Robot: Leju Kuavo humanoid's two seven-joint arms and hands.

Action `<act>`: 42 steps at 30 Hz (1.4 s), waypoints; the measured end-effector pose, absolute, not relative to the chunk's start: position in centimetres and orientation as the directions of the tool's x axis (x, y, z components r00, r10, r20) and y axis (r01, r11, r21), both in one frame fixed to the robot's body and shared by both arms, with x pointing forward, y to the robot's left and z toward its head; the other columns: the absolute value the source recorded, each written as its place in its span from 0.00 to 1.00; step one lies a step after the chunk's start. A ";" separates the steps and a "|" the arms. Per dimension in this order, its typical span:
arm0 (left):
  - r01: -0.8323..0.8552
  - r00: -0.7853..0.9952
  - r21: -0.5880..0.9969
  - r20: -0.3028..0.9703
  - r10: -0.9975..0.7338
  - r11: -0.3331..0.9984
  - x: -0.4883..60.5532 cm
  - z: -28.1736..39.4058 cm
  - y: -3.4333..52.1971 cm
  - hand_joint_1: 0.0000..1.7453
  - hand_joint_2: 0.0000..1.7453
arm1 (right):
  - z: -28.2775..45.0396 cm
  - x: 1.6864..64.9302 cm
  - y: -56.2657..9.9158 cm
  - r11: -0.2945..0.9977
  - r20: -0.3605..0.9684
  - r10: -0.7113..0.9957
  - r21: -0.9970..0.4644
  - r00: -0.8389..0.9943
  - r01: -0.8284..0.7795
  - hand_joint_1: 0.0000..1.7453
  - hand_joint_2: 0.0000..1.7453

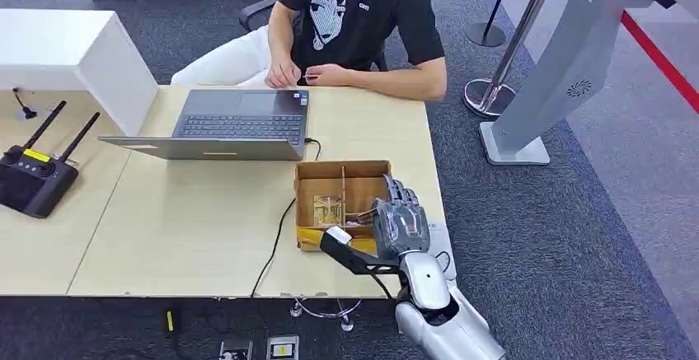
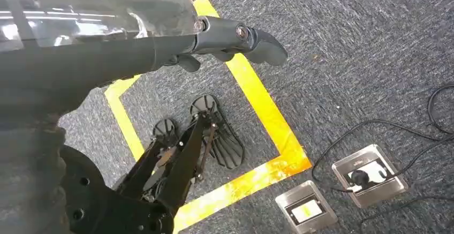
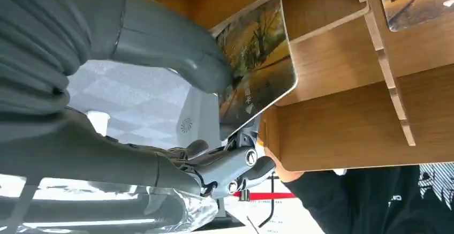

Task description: Pass the card to the sensor for recognition and then transmit it.

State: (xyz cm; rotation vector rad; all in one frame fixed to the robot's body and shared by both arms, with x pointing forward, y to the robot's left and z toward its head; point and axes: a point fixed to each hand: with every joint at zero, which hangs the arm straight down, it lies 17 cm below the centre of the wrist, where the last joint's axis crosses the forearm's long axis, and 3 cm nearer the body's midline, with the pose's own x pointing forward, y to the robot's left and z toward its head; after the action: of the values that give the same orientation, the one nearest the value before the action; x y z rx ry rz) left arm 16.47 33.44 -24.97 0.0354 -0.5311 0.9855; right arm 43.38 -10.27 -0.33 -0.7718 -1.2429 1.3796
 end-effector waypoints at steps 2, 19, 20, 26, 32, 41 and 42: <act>-0.802 0.435 -0.206 0.443 0.784 0.561 16.4 -25.0 33.5 0.00 1.00 | -0.2 43.4 -10.2 0.118 0.183 0.959 -0.953 -0.218 -0.280 1.00 1.00; -0.785 0.451 -0.209 0.453 0.769 0.584 16.6 -24.9 33.3 0.00 1.00 | 7.9 44.7 -8.6 0.142 0.169 0.943 -0.984 -0.288 -0.111 1.00 1.00; -0.783 0.453 -0.209 0.454 0.767 0.586 16.6 -24.9 33.3 0.00 1.00 | 9.0 44.9 -8.6 0.146 0.166 0.942 -0.985 -0.292 -0.090 1.00 1.00; -0.766 0.464 -0.220 0.461 0.756 0.604 16.9 -24.7 33.1 0.00 1.00 | 14.6 45.7 -8.9 0.160 0.148 0.938 -0.987 -0.312 0.013 1.00 1.00; -0.744 0.482 -0.230 0.466 0.742 0.627 17.1 -24.6 32.7 0.00 1.00 | 18.5 46.5 -9.4 0.191 0.159 0.936 -0.979 -0.313 0.076 1.00 1.00; -0.700 0.526 -0.231 0.473 0.707 0.676 19.0 -24.2 32.1 0.00 1.00 | 21.1 49.4 -13.2 0.202 0.178 0.963 -0.974 -0.205 0.101 1.00 1.00; -0.699 0.527 -0.231 0.472 0.707 0.676 19.1 -24.2 32.1 0.00 1.00 | 21.3 49.6 -13.5 0.198 0.175 0.965 -0.975 -0.195 0.105 1.00 1.00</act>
State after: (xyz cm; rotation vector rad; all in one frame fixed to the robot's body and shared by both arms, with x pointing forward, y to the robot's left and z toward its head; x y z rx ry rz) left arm 19.12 32.05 -24.20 -0.0135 -0.5709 0.8402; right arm 49.61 -13.52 21.32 -1.0616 -1.5205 1.1371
